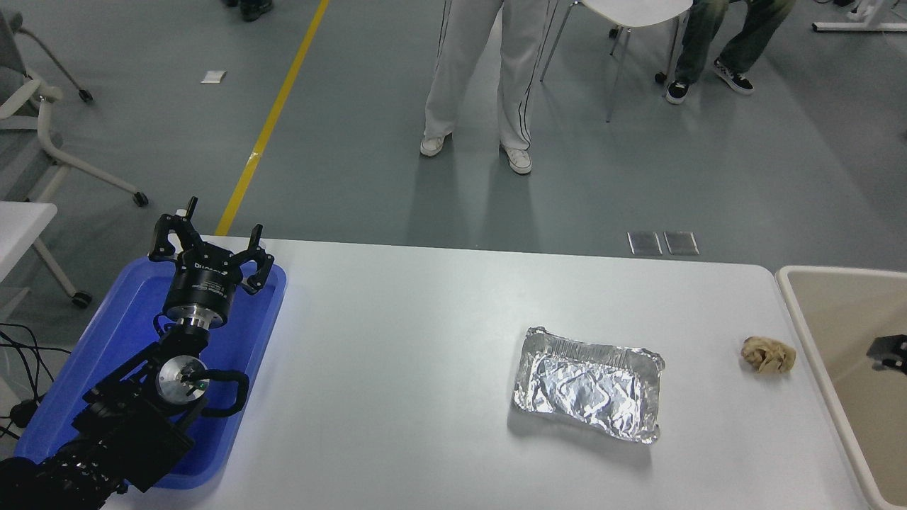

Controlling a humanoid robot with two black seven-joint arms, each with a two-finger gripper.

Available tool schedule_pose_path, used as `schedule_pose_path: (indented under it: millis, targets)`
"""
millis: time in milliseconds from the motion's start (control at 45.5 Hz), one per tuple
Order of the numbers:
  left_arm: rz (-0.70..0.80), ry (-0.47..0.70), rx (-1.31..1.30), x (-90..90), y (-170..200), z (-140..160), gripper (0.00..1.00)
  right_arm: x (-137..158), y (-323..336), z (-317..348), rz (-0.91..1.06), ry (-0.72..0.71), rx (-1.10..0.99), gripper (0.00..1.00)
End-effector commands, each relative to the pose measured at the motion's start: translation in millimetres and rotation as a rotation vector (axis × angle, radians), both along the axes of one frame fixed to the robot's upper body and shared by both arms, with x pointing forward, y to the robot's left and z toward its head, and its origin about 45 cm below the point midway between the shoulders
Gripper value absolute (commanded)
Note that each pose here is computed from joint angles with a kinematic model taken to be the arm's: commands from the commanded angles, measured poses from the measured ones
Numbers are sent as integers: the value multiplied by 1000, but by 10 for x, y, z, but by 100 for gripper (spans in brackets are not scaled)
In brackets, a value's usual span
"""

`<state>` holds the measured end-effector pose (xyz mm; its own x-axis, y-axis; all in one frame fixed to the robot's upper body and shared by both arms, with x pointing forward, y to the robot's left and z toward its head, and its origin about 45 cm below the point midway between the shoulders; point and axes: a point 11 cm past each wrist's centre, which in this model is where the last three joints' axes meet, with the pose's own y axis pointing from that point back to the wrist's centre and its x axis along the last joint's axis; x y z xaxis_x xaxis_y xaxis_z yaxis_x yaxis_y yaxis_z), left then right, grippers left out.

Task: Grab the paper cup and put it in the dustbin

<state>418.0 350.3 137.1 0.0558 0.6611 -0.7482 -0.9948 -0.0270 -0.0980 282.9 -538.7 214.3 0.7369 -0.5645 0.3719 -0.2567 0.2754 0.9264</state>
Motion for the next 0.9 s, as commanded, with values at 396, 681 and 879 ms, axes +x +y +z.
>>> schedule_pose_path:
  millis: [396,681,879]
  targets:
    - [0,0,2,-1,8,1,100,499,981,1323,321,285,-11,100]
    - [0,2,1,-6,2,-8,100,644,1703,1606,499,254,-14,100]
    - [1,2,2,-6,9,-6,100,664,1936,1604,548,243,23,100]
